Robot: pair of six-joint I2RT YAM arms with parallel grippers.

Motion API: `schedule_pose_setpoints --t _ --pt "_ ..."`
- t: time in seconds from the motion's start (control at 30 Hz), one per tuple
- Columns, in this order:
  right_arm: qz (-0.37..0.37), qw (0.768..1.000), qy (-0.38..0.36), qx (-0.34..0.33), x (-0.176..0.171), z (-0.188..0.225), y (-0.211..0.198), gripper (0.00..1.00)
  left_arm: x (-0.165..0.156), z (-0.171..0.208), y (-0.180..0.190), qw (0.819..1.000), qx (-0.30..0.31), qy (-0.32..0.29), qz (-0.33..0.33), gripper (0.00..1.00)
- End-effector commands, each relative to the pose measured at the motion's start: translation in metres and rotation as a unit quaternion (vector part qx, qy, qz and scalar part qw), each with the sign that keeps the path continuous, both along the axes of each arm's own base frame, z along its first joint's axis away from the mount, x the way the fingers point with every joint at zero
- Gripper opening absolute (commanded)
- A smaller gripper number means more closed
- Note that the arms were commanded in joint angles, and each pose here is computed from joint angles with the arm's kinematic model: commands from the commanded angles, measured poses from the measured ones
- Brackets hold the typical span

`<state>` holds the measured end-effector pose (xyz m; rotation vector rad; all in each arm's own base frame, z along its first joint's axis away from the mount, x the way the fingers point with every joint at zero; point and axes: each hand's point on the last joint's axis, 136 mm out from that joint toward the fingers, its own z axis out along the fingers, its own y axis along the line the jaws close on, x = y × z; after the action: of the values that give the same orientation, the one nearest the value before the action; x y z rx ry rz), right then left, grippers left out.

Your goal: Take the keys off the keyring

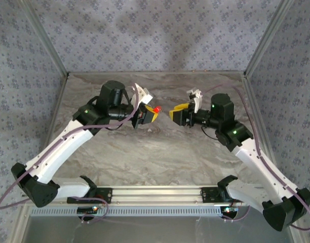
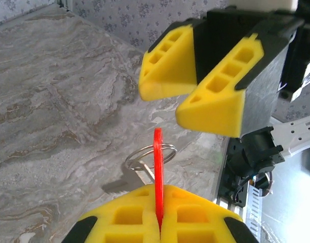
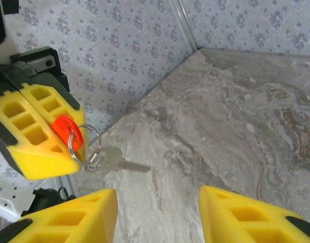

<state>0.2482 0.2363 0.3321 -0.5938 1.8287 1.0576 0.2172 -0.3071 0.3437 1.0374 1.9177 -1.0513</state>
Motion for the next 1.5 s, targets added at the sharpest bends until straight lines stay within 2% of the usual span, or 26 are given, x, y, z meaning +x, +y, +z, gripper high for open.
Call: schedule_pose_setpoints --t 0.0,0.1,0.23,0.43,0.63,0.97,1.47 --pt "-0.019 0.996 -0.076 0.038 0.004 0.02 -0.004 0.49 -0.006 0.018 -0.001 1.0 -0.014 0.003 -0.02 0.0" --pt "-0.018 0.996 -0.071 0.043 0.002 0.015 -0.008 0.52 -0.008 0.024 -0.002 0.999 -0.024 0.004 -0.03 0.0" --pt "0.036 0.994 -0.061 0.085 -0.008 0.026 -0.003 0.53 -0.011 0.032 -0.003 0.998 -0.036 0.006 -0.041 0.0" --pt "0.089 0.986 -0.082 0.114 -0.021 0.039 0.006 0.71 -0.016 0.043 -0.004 0.996 -0.057 0.012 -0.063 0.0" --pt "0.132 0.977 -0.103 0.136 -0.032 0.053 0.014 0.74 -0.029 0.057 -0.007 0.991 -0.088 0.016 -0.101 0.0" --pt "0.194 0.964 -0.122 0.135 -0.055 0.056 0.035 0.72 -0.033 0.074 -0.008 0.987 -0.11 0.014 -0.113 0.0" --pt "0.2 0.959 -0.146 0.138 -0.06 0.07 0.048 0.64 -0.039 0.081 -0.008 0.983 -0.129 0.024 -0.125 0.0"
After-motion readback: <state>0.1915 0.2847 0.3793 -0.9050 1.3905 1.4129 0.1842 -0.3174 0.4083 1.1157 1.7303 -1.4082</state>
